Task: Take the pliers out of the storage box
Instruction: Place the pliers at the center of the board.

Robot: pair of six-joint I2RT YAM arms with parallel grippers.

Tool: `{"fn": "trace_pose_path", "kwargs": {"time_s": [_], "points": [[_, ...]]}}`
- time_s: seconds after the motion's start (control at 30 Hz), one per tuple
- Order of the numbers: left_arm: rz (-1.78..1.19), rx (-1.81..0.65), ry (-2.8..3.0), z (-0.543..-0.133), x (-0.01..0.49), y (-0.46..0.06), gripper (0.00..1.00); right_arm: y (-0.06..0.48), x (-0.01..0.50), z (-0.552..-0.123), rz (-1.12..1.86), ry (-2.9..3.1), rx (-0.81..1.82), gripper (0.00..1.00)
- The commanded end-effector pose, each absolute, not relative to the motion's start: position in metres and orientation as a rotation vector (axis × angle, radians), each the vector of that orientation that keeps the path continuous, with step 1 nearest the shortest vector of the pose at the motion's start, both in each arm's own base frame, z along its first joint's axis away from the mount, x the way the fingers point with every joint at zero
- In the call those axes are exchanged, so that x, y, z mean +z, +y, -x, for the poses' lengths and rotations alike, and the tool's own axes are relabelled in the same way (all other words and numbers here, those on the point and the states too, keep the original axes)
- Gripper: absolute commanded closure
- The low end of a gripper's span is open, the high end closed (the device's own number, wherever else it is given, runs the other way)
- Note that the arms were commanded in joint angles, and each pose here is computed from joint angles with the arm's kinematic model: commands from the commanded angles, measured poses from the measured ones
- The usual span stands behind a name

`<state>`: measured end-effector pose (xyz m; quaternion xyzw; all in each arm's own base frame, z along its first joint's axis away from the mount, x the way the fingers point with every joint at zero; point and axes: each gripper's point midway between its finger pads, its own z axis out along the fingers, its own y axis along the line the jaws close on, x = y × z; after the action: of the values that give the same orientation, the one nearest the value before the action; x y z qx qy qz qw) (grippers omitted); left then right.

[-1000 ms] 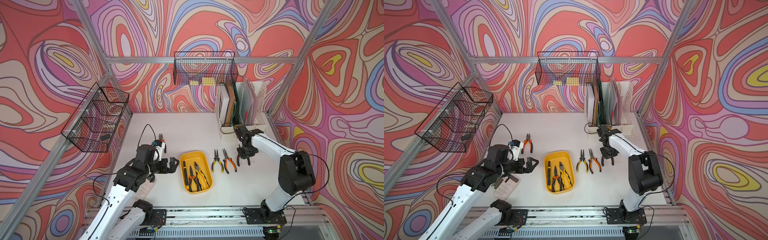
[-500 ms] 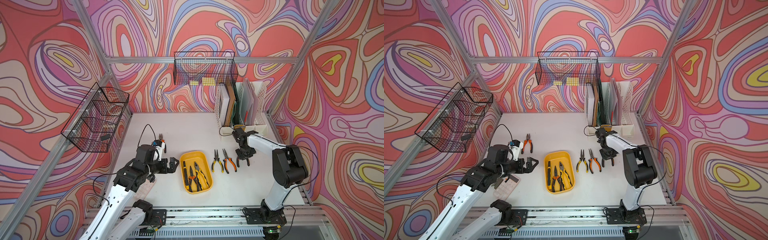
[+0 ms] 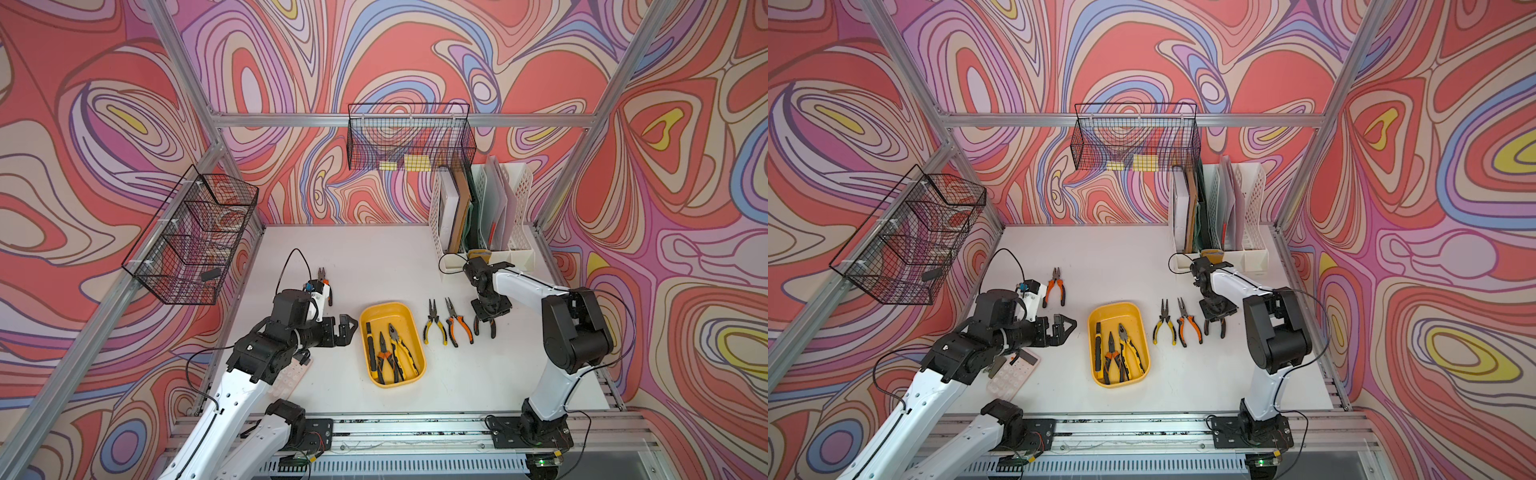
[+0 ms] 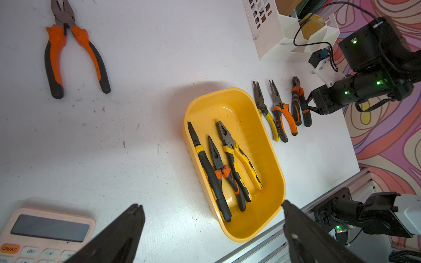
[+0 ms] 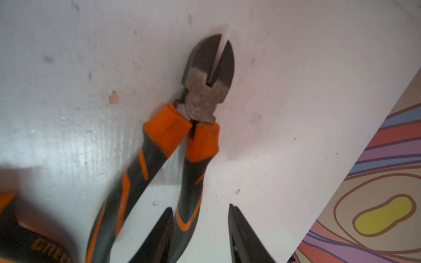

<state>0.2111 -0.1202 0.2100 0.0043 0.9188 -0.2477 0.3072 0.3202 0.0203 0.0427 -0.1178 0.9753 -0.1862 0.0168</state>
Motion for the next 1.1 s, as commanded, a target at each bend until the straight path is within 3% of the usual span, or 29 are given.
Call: {"fn": "trace_pose_path", "kwargs": {"time_s": [0.0, 0.17, 0.3, 0.37, 0.77, 1.07], "points": [[-0.014, -0.623, 2.442, -0.209, 0.207, -0.118, 0.00, 0.011, 0.063, -0.326, 0.300, 2.994, -0.656, 0.53], [0.022, -0.561, 2.471, -0.213, 0.202, -0.111, 0.00, 0.007, 0.094, -0.327, 0.170, 2.940, -0.668, 0.43], [0.033, -0.552, 2.512, -0.214, 0.194, -0.111, 0.00, 0.005, 0.131, -0.327, -0.022, 2.843, -0.619, 0.15], [0.041, -0.552, 2.534, -0.214, 0.189, -0.112, 0.00, 0.010, 0.147, -0.325, -0.081, 2.803, -0.528, 0.10], [0.105, -0.433, 2.744, -0.196, 0.158, -0.122, 0.11, 0.075, 0.192, -0.291, -0.075, 2.660, 0.175, 0.18], [0.140, -0.277, 2.870, -0.177, 0.142, -0.147, 0.21, 0.082, 0.174, -0.262, -0.057, 2.683, 0.282, 0.20]]}}
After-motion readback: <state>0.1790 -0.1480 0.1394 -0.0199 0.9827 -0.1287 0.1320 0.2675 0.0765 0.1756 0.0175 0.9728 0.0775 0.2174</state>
